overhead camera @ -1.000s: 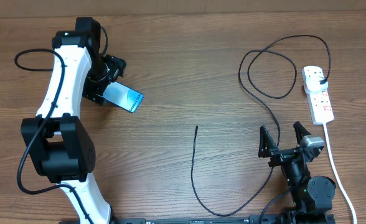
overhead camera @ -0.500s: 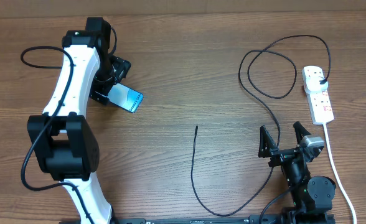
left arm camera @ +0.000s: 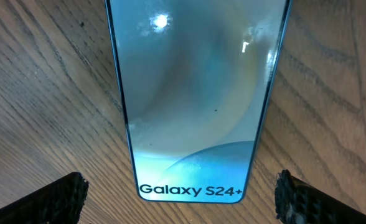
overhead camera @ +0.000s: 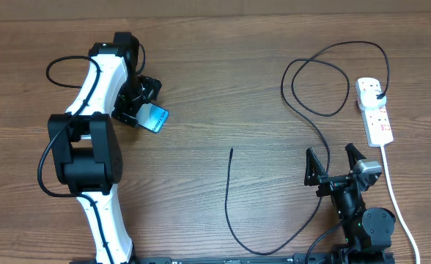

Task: Plug charger to phone and switch on socket
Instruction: 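Lower the left gripper down onto the phone, aligning with its width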

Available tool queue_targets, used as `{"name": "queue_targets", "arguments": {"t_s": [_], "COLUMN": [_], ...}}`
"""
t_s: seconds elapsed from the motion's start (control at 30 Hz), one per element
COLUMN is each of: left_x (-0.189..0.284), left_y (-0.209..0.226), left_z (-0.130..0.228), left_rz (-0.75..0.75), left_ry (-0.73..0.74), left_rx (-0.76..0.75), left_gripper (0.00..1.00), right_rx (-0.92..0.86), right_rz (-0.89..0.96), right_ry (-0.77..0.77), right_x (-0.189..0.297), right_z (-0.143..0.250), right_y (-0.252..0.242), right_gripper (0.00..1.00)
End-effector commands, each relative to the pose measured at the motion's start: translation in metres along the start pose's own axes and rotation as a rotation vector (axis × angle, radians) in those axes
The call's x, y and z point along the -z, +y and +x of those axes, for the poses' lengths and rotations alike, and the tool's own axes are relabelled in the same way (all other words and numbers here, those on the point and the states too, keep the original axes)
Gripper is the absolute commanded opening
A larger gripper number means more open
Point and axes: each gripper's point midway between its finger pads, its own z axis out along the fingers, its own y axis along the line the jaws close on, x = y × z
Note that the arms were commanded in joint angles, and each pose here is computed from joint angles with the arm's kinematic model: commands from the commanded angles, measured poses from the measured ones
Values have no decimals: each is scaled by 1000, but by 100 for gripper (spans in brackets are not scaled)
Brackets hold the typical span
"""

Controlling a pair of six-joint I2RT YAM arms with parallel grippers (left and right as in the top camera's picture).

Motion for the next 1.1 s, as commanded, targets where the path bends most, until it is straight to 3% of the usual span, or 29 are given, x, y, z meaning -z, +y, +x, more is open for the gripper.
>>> {"name": "queue_targets", "arguments": {"t_s": [0.0,1.07], "left_x": [-3,-3], "left_y": [1,0], "left_z": [0,-13], "left_rz": [-5,15], "left_ry": [8,-17], "left_rx": [12,16], "left_gripper": [100,99], "right_rx": [5,5], "right_rz": [3,3], "right_ry": [-2,-2], "right_x": [0,0], "right_z": [2,2], "right_y": [-1,-1], "right_gripper": [100,100]}}
